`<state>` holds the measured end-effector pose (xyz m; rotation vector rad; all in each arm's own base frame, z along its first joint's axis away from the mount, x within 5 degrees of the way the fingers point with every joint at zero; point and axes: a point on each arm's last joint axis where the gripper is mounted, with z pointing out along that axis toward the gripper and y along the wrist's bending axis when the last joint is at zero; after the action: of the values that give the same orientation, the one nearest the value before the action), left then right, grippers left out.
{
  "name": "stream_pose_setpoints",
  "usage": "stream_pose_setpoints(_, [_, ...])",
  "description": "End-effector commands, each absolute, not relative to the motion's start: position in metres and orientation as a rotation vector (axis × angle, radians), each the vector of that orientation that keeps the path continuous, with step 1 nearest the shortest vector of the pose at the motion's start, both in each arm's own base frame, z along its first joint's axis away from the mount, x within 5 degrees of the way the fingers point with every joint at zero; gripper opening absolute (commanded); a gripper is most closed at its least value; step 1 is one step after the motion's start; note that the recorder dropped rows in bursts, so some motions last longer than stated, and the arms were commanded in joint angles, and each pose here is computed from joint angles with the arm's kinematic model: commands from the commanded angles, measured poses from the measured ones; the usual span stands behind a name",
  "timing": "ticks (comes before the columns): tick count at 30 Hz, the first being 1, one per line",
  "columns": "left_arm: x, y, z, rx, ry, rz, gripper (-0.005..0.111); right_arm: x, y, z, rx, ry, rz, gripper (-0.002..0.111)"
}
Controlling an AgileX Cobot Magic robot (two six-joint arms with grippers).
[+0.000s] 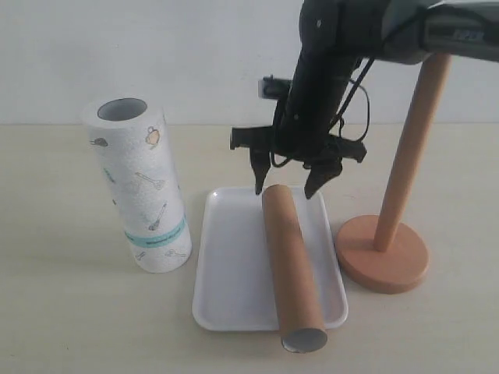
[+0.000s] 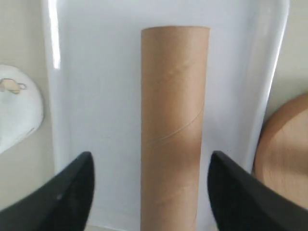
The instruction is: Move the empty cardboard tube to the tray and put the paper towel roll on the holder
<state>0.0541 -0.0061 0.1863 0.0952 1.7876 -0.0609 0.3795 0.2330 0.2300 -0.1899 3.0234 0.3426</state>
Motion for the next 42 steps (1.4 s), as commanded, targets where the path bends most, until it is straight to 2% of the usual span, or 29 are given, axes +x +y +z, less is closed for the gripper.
stream_pose_setpoints(1, [0.054,-0.006,0.186,0.092,1.787,-0.064,0.004,0.372,0.222,0.273,-0.225,2.926,0.359,0.025])
stream_pose_setpoints(2, [0.054,-0.006,0.186,0.092,1.787,-0.064,0.004,0.37,0.221,0.28,-0.25,2.903,0.366,0.008])
stream_pose_setpoints(3, [0.054,-0.006,0.186,0.092,1.787,-0.064,0.004,0.368,0.22,0.287,-0.263,2.885,0.373,0.001])
stream_pose_setpoints(11, [0.054,-0.006,0.186,0.092,1.787,-0.064,0.004,0.342,0.218,0.334,-0.419,2.749,0.347,0.001])
stream_pose_setpoints(18, [0.054,-0.006,0.186,0.092,1.787,-0.064,0.004,0.282,0.234,0.401,-0.524,2.478,0.223,0.001])
stream_pose_setpoints(22, [0.054,-0.006,0.186,0.092,1.787,-0.064,0.004,0.249,0.227,0.435,-0.501,2.347,0.12,0.001])
stream_pose_setpoints(25, [0.054,-0.006,0.186,0.092,1.787,-0.064,0.004,0.224,0.215,0.447,-0.533,2.293,0.103,0.001])
stream_pose_setpoints(29, [0.054,-0.006,0.186,0.092,1.787,-0.064,0.004,0.179,0.17,0.45,-0.497,2.196,0.126,0.001])
stream_pose_setpoints(34, [0.054,-0.006,0.186,0.092,1.787,-0.064,0.004,0.128,0.106,0.42,-0.554,1.964,0.206,0.001])
stream_pose_setpoints(39, [0.054,-0.006,0.186,0.092,1.787,-0.064,0.004,0.085,0.054,0.373,-0.594,1.744,0.257,0.001])
stream_pose_setpoints(42, [0.054,-0.006,0.186,0.092,1.787,-0.064,0.004,0.069,0.032,0.369,-0.532,1.709,0.309,0.001])
